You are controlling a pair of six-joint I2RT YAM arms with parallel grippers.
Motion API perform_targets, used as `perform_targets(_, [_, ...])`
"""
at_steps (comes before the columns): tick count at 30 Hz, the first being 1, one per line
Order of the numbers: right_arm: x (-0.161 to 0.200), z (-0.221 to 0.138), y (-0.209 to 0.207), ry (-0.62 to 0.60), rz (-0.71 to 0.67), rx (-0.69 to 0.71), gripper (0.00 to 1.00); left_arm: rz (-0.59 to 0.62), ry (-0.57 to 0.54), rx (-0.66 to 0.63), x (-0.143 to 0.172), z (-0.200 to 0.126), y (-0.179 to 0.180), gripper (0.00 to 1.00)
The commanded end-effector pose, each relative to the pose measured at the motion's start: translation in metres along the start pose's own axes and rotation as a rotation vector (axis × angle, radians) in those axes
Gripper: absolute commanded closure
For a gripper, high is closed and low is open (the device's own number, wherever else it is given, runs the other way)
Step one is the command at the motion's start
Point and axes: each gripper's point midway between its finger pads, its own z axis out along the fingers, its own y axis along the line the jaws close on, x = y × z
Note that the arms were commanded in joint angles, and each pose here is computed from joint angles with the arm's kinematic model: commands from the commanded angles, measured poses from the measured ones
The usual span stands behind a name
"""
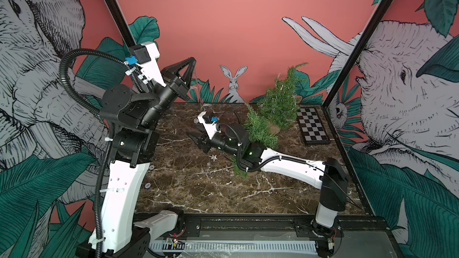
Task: Wrap string light around the christmas tree
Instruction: Pick up the light string from the center of the board.
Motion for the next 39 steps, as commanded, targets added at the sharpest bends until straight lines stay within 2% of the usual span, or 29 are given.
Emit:
perform_targets(1, [0.008, 0.003, -0.002, -0.015, 0.035, -0.005, 0.55, 0.032, -0.047, -0.012, -0.017, -0.002, -0.002, 1.00])
perform_targets(3, [0.016, 0.003, -0.003, -0.004, 0.046, -0.005, 0.56, 0.036, -0.047, -0.022, -0.017, -0.001, 0.000, 1.00])
perform_targets(7, [0.027, 0.001, -0.005, 0.018, 0.051, 0.001, 0.66, 0.045, -0.040, -0.055, -0.014, 0.000, 0.007, 1.00])
perform_targets(15, [0.010, -0.023, -0.007, -0.001, 0.014, 0.037, 1.00, 0.058, 0.011, -0.181, 0.010, -0.002, 0.036, 1.00])
perform_targets(23, [-0.023, -0.053, -0.010, -0.028, -0.028, 0.091, 1.00, 0.093, 0.079, -0.339, 0.039, -0.006, 0.073, 1.00])
perform_targets(25, [-0.020, -0.054, -0.011, 0.009, -0.050, 0.102, 1.00, 0.103, 0.096, -0.377, 0.048, -0.007, 0.082, 1.00])
perform_targets(26, [-0.037, -0.064, -0.010, -0.007, -0.060, 0.106, 1.00, 0.107, 0.102, -0.398, 0.051, -0.008, 0.087, 1.00])
perform_targets(33, [-0.061, -0.082, -0.017, 0.067, -0.155, 0.173, 1.00, 0.138, 0.151, -0.554, 0.073, -0.016, 0.121, 1.00])
perform_targets(39, [-0.089, -0.097, -0.024, 0.088, -0.243, 0.233, 1.00, 0.148, 0.135, -0.596, 0.077, -0.023, 0.129, 1.00])
